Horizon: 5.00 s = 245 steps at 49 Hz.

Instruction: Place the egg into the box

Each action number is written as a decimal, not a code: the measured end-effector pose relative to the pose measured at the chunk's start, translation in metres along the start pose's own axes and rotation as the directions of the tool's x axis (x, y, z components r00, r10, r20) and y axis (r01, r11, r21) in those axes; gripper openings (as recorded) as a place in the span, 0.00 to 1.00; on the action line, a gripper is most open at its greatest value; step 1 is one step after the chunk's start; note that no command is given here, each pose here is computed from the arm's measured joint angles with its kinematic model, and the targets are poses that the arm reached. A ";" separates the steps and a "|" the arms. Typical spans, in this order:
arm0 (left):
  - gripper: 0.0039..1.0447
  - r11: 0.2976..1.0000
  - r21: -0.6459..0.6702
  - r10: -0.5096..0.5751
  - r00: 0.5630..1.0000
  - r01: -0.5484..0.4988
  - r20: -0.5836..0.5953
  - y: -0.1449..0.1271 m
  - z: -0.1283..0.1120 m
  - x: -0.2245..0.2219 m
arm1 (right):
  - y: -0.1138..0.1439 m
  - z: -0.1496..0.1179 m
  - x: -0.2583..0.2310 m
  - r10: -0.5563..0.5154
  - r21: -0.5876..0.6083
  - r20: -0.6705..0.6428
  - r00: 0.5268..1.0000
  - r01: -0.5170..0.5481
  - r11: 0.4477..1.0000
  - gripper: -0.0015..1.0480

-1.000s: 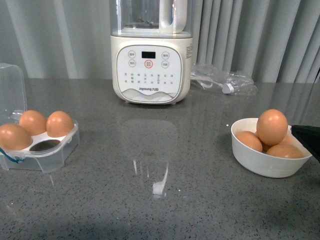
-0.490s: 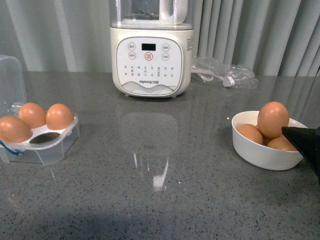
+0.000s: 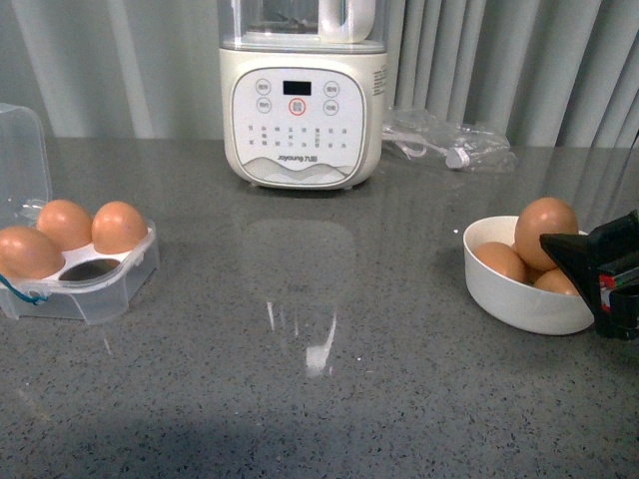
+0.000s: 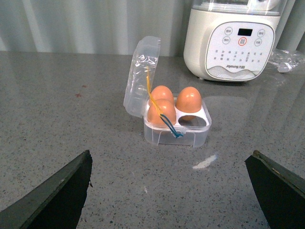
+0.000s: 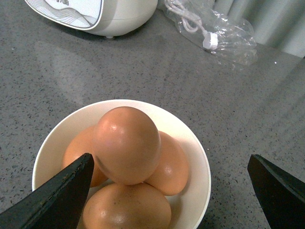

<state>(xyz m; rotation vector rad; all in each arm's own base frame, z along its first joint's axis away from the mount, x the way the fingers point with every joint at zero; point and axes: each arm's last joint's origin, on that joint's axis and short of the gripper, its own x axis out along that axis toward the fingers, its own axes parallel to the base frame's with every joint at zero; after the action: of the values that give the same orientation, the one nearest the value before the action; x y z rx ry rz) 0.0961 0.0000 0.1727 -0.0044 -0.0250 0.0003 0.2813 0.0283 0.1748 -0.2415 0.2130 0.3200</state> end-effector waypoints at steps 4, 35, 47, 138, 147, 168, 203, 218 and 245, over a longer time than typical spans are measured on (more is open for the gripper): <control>0.94 1.000 0.000 0.000 1.000 0.000 0.000 0.000 0.000 0.000 | 0.001 0.000 0.004 0.004 0.001 0.000 1.000 -0.004 1.000 0.93; 0.94 1.000 0.000 0.000 1.000 0.000 0.000 0.000 0.000 0.000 | 0.013 0.004 0.029 0.057 0.020 -0.010 0.998 -0.057 0.998 0.48; 0.94 1.000 0.000 0.000 1.000 0.000 0.000 0.000 0.000 0.000 | 0.012 0.013 0.025 -0.001 0.027 0.019 1.000 0.001 1.000 0.41; 0.94 1.000 0.000 0.000 1.000 0.000 0.000 0.000 0.000 0.000 | 0.182 0.106 0.155 0.852 0.114 0.100 0.514 -0.856 0.504 0.41; 0.94 1.000 0.000 0.000 1.000 0.000 0.000 0.000 0.000 0.000 | 0.187 0.108 0.160 0.859 0.104 0.089 0.504 -0.863 0.495 0.41; 0.94 1.000 0.000 0.000 1.000 0.000 0.000 0.000 0.000 0.000 | 0.202 0.114 0.176 0.874 0.050 0.070 0.480 -0.877 0.478 0.41; 0.94 1.000 0.000 0.000 1.000 0.000 0.000 0.000 0.000 0.000 | 0.205 0.117 0.180 0.837 0.041 0.106 0.536 -0.844 0.535 0.93; 0.94 1.000 0.000 0.000 1.000 0.000 0.000 0.000 0.000 0.000 | 0.163 0.129 0.159 0.630 0.079 0.223 0.744 -0.658 0.749 0.93; 0.94 1.000 0.000 0.000 1.000 0.000 0.000 0.000 0.000 0.000 | 0.069 0.070 0.045 -0.343 0.286 0.202 0.917 0.280 0.917 0.37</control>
<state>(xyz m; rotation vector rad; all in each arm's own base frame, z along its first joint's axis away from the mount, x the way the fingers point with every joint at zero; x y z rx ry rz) 0.0961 0.0000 0.1727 -0.0044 -0.0250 -0.0001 0.3118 0.1233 0.2166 0.0196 -0.0365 -0.0015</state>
